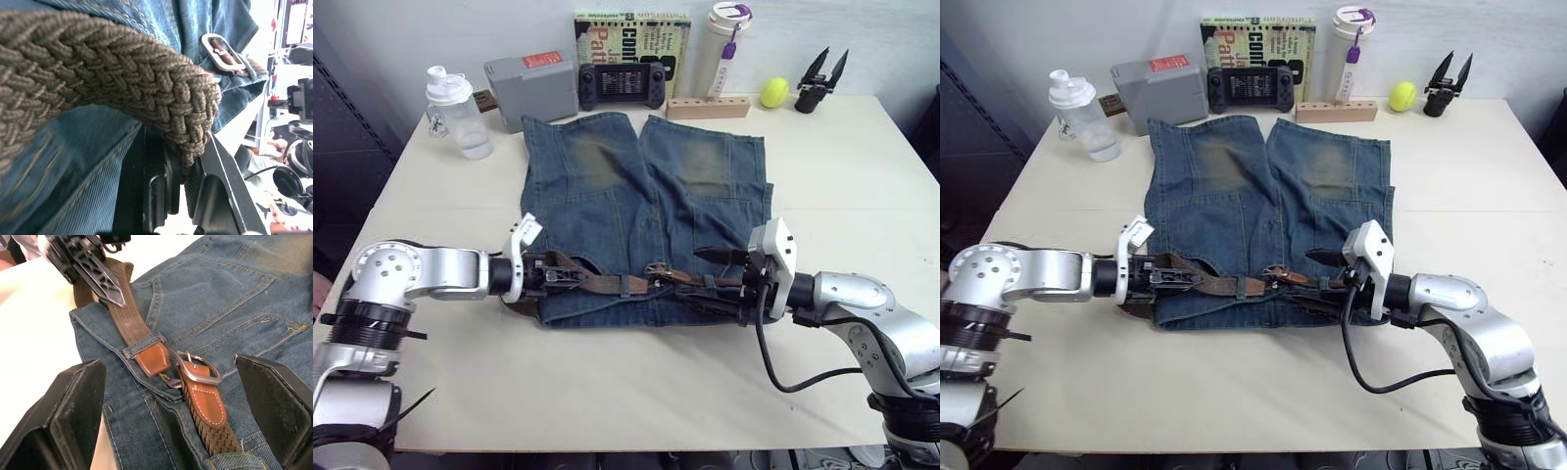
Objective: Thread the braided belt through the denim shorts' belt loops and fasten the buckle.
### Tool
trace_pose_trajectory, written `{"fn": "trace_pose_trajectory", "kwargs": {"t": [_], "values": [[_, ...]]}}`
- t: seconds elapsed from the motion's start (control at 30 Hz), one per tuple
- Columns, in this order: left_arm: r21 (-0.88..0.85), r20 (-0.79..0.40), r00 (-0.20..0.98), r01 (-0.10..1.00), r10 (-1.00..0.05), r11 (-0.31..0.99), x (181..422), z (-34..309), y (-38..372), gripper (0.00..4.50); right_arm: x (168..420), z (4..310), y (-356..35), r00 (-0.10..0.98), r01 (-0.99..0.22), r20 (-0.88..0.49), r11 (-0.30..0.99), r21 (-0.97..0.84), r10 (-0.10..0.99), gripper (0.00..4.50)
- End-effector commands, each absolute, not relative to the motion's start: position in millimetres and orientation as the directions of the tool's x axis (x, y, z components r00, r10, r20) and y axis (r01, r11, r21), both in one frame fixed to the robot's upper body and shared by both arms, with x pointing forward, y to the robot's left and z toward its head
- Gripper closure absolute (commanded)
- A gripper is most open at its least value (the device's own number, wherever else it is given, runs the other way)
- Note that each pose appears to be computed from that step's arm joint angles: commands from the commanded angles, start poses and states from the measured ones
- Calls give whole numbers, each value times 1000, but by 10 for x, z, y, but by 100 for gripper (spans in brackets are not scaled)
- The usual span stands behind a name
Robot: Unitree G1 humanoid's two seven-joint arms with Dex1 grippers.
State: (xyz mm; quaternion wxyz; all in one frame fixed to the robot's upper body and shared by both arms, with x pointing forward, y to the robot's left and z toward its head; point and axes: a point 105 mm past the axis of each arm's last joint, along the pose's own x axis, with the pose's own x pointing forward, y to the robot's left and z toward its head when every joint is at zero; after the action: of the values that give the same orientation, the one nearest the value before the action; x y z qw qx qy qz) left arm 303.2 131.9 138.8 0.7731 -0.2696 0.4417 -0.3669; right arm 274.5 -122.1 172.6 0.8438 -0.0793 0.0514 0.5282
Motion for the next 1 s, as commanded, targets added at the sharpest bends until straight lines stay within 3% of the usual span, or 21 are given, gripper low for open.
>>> {"fn": "trace_pose_trajectory", "kwargs": {"t": [0.03, 0.2, 0.23, 0.3, 0.47, 0.73, 1.0], "values": [[-700, -487, 313, 417, -815, 579, 3021, 1395, 1227, 450, 2690, 1825, -1210, 432, -901, -149, 417, -123, 889, 3], [-583, -524, 283, 569, -804, 580, 2935, 1208, 1154, 450, 2746, 1777, -1242, 481, -867, -184, 432, -249, 857, 3], [-548, -534, 283, 602, -797, 581, 2924, 1157, 1151, 450, 2788, 1783, -1262, 513, -833, -188, 433, -346, 838, 3], [-489, -537, 280, 665, -796, 564, 2912, 1094, 1122, 450, 2814, 1778, -1264, 538, -775, -198, 387, -500, 820, 3], [-434, -491, 291, 735, -821, 521, 2954, 1077, 1045, 450, 2738, 1606, -1215, 514, -699, -260, 223, -680, 818, 3], [-420, -468, 300, 752, -831, 508, 2997, 1063, 995, 450, 2770, 1598, -1003, 487, -483, -214, 57, -874, 847, 3], [-425, -478, 305, 741, -824, 521, 2992, 1045, 1043, 450, 2902, 1593, -1103, 521, -435, -226, 28, -900, 823, 3]]}}
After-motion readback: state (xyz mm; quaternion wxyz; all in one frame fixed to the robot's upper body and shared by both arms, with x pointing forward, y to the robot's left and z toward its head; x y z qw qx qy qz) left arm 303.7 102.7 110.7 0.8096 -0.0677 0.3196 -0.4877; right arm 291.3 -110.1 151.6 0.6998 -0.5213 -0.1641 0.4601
